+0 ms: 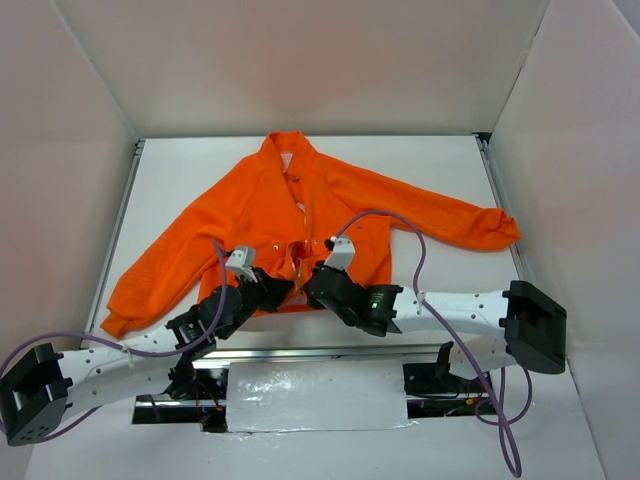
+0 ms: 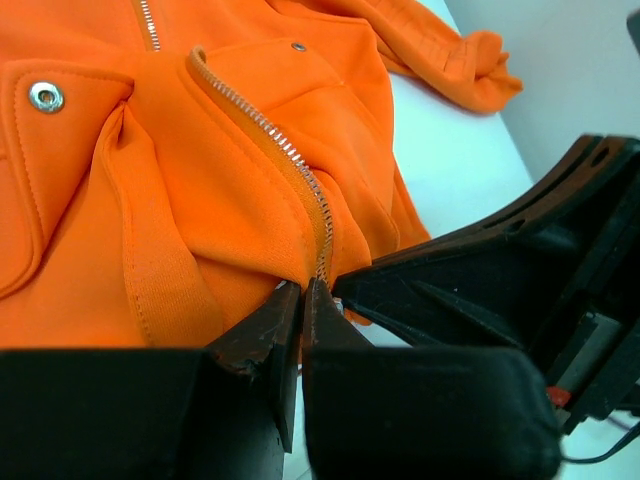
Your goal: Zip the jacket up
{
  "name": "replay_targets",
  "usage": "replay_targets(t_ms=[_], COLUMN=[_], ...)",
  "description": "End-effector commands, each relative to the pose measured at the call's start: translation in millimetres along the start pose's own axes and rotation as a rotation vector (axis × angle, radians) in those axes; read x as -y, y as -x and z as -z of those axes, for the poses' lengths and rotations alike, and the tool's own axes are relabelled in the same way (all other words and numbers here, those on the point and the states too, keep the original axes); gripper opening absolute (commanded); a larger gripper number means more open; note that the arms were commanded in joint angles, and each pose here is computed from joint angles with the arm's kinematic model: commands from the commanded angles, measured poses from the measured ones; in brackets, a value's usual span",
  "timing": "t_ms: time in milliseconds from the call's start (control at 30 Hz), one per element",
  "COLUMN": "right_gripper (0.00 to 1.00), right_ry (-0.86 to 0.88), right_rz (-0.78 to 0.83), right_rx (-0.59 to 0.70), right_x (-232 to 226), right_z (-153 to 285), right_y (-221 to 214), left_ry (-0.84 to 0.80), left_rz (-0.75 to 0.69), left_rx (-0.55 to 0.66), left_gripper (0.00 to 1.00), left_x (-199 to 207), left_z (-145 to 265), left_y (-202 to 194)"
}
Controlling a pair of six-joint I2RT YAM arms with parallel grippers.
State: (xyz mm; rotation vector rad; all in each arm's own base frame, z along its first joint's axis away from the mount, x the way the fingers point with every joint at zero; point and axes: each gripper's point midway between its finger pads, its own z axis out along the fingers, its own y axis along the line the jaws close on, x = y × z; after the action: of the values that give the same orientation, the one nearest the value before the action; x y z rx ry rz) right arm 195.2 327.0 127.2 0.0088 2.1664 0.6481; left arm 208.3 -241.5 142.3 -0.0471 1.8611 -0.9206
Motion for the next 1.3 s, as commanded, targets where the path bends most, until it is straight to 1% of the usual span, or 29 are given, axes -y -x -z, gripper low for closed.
replay_targets(t_ms=[0, 100, 267, 400, 500, 767, 900, 1033, 1067, 1133, 1267], right_gripper=[0.0, 0.0, 0.0, 0.0, 0.0, 0.0, 0.0, 0.0, 0.0, 0.0, 0.0], right_ry=[0.065, 0.068, 0.065, 0.058, 0.068, 0.107, 0.088, 0.026, 0.027, -0.004, 0.003], right_rz=[-0.026, -0.013, 0.016, 0.023, 0.018, 0.037, 0.03, 0.066, 0.061, 0.069, 0.033], right_rx=[0.044, 0.041, 0.004, -0.037, -0.035, -0.035, -0.054, -0.112, -0.116, -0.158, -0.184], right_x=[-19, -19, -20, -21, -21, -18, -9, -1, -6, -2, -2], right_z=[9, 12, 12, 9, 8, 11, 10, 7, 7, 5, 3], right_y=[19, 20, 15, 6, 5, 13, 17, 10, 14, 6, -4], left_ry=[-0.095, -0.074, -0.054, -0.103, -0.145, -0.225, -0.237, -0.224, -0.217, -0.188, -0.198], left_rz=[-0.073, -0.101, -0.102, -0.1, -0.102, -0.124, -0.126, -0.129, -0.13, -0.121, -0.116], left_rx=[-0.02, -0.041, -0.029, -0.027, -0.038, -0.061, -0.071, -0.075, -0.077, -0.063, -0.052], left_gripper=[0.0, 0.0, 0.0, 0.0, 0.0, 0.0, 0.0, 0.0, 0.0, 0.0, 0.0], left_x=[19, 12, 5, 12, 19, 26, 24, 19, 18, 13, 17], left_z=[0, -1, 0, 2, 3, 11, 13, 12, 11, 9, 9], left_y=[1, -5, -7, -7, -10, -19, -24, -28, -28, -27, -23])
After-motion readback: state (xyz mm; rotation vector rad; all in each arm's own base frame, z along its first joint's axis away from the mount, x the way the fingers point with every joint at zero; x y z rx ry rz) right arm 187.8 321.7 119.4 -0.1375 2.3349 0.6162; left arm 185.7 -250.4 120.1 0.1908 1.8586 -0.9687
